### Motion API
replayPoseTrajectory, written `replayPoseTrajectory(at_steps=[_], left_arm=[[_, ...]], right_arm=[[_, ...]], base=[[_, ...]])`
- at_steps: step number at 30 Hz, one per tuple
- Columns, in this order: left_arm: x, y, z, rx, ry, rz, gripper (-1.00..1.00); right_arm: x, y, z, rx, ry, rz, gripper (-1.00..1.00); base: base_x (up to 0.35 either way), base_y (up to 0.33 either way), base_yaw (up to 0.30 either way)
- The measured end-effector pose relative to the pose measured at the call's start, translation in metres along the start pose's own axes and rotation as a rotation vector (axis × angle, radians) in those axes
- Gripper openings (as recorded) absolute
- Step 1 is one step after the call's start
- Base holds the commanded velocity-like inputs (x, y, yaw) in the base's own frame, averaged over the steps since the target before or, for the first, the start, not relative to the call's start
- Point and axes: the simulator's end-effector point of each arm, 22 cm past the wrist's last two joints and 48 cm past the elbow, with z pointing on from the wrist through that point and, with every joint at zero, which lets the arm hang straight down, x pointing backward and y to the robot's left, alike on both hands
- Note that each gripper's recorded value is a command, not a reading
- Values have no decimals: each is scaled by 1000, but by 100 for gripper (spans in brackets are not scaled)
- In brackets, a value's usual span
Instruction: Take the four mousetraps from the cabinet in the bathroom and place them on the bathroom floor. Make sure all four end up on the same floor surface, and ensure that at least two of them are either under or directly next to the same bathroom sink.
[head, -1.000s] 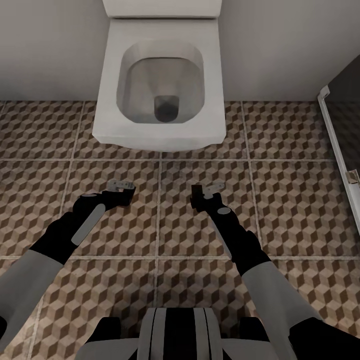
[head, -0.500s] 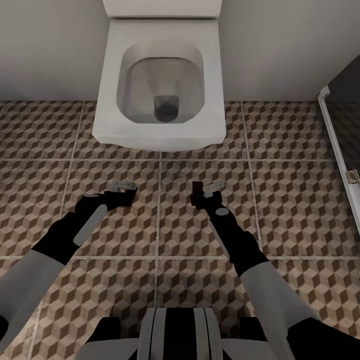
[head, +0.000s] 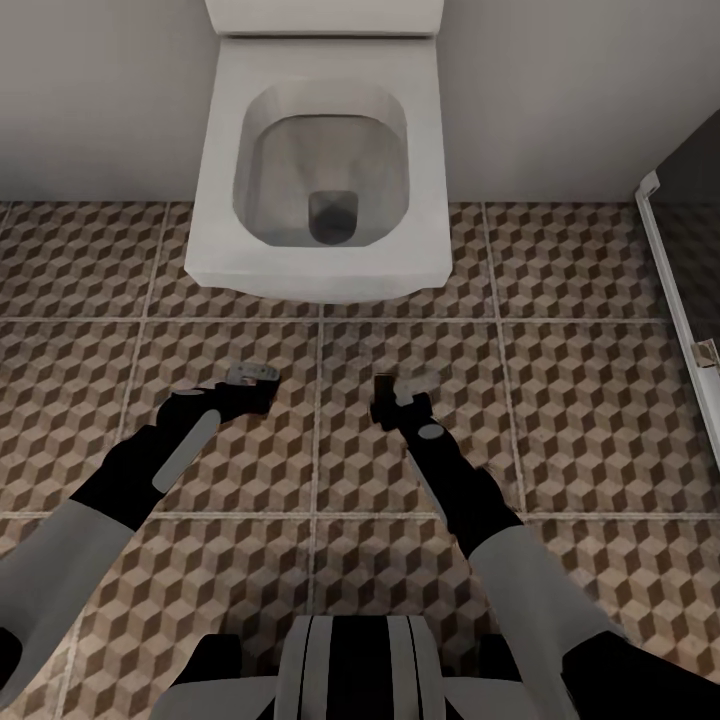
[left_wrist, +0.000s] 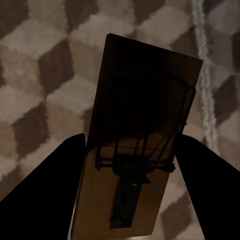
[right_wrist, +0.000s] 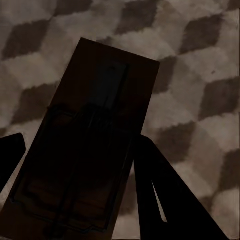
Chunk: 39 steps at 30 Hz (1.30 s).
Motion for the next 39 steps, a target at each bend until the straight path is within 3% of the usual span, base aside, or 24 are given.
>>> replayPoseTrajectory(at_steps=[16,22,29,39], left_arm=[[1,-11,2,15,2,-4,-100],[8,-26,6,29,7,26,-100],[18,-33,20,26,-8,5,-100],[18,-32,22,21,-21,0,-100]], right_arm=[[11,9,2,-11,25,-3,-100],[11,9,2,-11,24,-4,-100],[10,8,2,-10,22,-9,-100],[7,9,2,-11,8,-10,-100]], base=[[0,0,0],[0,0,0],[0,0,0],[0,0,0]])
